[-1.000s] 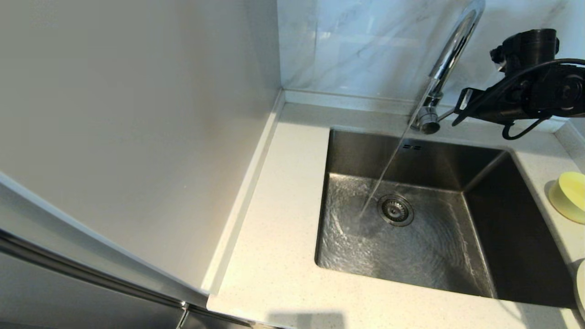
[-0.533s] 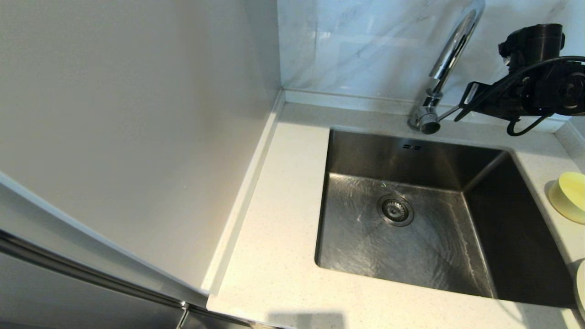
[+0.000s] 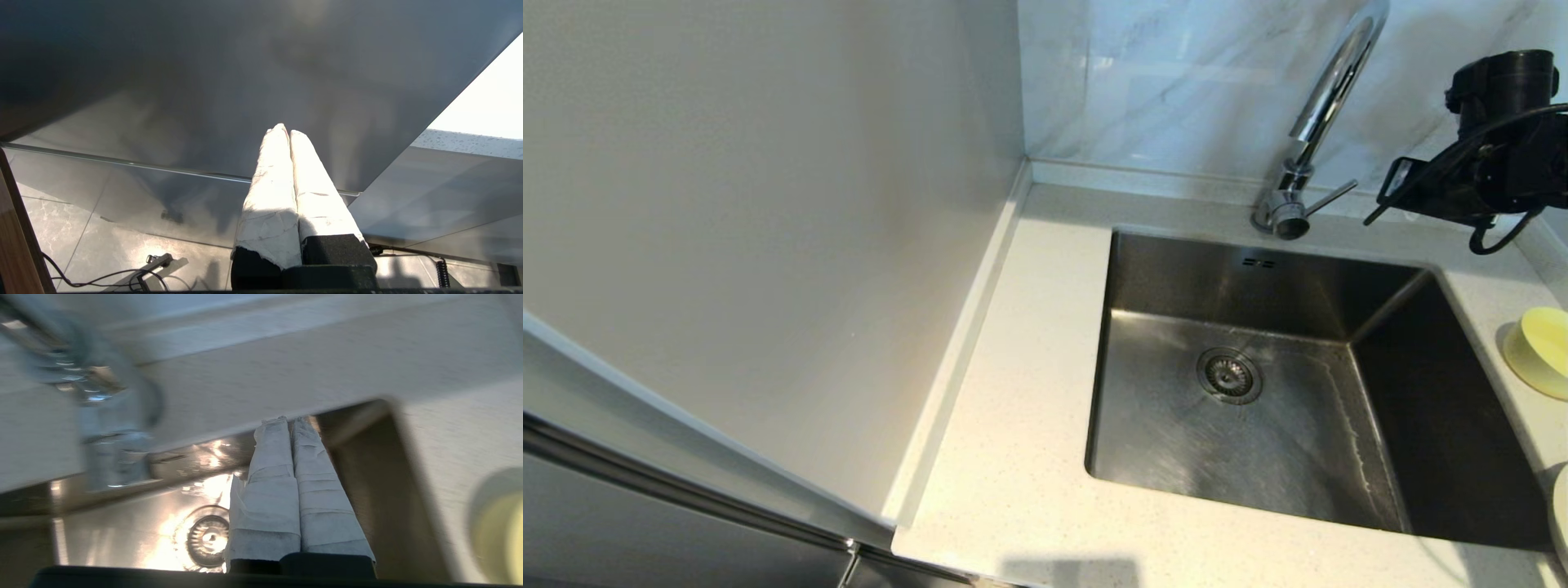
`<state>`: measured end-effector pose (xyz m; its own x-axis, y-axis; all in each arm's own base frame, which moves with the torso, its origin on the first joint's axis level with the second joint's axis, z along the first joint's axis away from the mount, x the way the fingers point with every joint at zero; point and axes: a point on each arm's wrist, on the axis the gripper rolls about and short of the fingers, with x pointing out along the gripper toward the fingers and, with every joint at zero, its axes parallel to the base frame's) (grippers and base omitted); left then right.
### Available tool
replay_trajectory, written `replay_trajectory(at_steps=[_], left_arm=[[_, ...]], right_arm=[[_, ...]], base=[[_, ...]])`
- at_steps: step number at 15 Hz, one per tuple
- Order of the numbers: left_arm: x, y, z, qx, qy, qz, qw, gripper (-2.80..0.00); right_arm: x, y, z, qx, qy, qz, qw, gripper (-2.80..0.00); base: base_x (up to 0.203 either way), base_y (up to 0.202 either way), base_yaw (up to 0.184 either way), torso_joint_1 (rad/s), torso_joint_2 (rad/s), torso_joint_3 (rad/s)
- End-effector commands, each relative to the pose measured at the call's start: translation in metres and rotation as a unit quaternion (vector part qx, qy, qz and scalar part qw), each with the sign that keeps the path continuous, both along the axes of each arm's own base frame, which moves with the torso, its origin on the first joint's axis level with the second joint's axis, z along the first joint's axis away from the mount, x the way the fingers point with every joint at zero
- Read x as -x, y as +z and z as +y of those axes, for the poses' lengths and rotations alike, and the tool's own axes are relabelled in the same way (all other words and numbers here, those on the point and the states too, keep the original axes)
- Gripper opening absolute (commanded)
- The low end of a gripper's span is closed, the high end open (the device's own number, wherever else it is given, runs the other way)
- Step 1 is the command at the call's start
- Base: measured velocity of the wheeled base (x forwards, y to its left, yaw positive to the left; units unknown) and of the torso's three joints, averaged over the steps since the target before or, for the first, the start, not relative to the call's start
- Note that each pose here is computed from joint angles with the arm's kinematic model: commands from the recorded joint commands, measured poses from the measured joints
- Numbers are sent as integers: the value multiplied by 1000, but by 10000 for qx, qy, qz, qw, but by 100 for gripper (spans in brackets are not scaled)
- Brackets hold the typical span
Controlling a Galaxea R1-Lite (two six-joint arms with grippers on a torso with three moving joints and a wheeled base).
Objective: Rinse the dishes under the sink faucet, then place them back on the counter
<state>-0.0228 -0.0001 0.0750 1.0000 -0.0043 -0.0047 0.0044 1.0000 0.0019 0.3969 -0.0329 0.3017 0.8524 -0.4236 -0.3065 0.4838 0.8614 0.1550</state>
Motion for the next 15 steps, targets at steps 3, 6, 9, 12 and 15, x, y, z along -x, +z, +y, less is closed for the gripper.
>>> replay_trajectory(at_steps=[3, 6, 9, 12, 15], left_arm=[[0, 0, 0, 2, -1, 0, 10000, -280], [0, 0, 0, 2, -1, 0, 10000, -280], [0, 0, 0, 2, -1, 0, 10000, -280], [0, 0, 0, 2, -1, 0, 10000, -280], [0, 0, 0, 2, -1, 0, 10000, -280]], right_arm=[[26, -17, -21, 207, -204, 610, 9977, -280], [64, -32, -36, 386, -359, 1192, 9915, -280], [101, -36, -38, 428, -438, 1420, 9880, -280], [137, -33, -28, 379, -392, 1336, 9895, -280], [169, -13, -12, 9, -100, 493, 9987, -280]], base=[[0, 0, 0, 0, 0, 0], [0, 0, 0, 0, 0, 0], [0, 0, 0, 0, 0, 0], [0, 0, 0, 0, 0, 0], [0, 0, 0, 0, 0, 0]])
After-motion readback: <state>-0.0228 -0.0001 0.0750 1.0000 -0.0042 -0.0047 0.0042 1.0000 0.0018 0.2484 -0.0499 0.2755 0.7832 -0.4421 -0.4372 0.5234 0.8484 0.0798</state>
